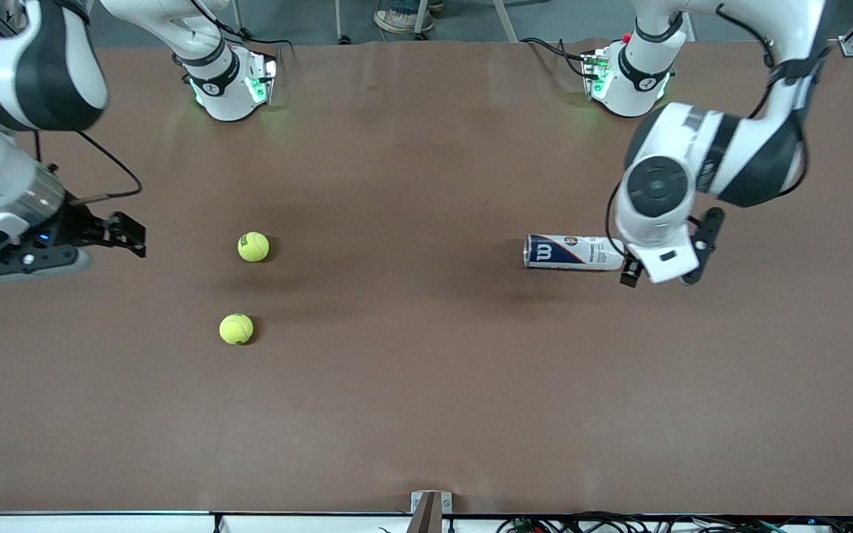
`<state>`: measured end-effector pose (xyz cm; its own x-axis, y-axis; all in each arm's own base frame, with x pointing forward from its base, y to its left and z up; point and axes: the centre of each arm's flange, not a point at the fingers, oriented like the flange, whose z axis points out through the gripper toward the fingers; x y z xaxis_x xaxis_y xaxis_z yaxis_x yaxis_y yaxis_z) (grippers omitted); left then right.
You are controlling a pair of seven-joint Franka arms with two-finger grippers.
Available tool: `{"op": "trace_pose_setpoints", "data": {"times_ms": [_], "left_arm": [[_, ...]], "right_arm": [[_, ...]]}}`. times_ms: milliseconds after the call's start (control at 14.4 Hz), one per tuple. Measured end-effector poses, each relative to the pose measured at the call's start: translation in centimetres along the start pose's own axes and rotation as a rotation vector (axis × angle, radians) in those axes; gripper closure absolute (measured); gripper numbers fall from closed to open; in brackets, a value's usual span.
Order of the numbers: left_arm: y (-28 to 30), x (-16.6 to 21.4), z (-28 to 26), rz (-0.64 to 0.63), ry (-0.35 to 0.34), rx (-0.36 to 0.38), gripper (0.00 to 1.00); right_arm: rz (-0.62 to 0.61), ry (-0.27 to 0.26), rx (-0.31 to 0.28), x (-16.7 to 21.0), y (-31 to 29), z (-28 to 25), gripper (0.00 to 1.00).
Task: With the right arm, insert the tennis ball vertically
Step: 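Move the left gripper to the can while the right gripper nears a ball, then close the left gripper on the can while the right gripper grasps a ball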
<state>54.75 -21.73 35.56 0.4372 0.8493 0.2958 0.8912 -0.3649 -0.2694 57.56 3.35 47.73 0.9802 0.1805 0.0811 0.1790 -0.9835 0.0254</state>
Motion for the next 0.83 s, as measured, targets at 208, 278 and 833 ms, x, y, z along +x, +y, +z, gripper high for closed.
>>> {"op": "trace_pose_setpoints", "data": {"times_ms": [208, 278, 833], "left_arm": [[1.3, -4.7, 3.6, -0.122, 0.053, 0.033, 0.00], [1.6, -5.8, 4.4, -0.159, 0.056, 0.033, 0.00], [0.6, -15.9, 12.4, -0.291, 0.254, 0.028, 0.00]], "right_arm": [[-0.030, 0.017, 0.000, -0.8, -2.0, 6.9, 0.00], [-0.037, 0.019, 0.000, -0.9, -2.6, 9.0, 0.00], [-0.033, 0.070, 0.006, 0.5, -3.9, 21.4, 0.00]]}}
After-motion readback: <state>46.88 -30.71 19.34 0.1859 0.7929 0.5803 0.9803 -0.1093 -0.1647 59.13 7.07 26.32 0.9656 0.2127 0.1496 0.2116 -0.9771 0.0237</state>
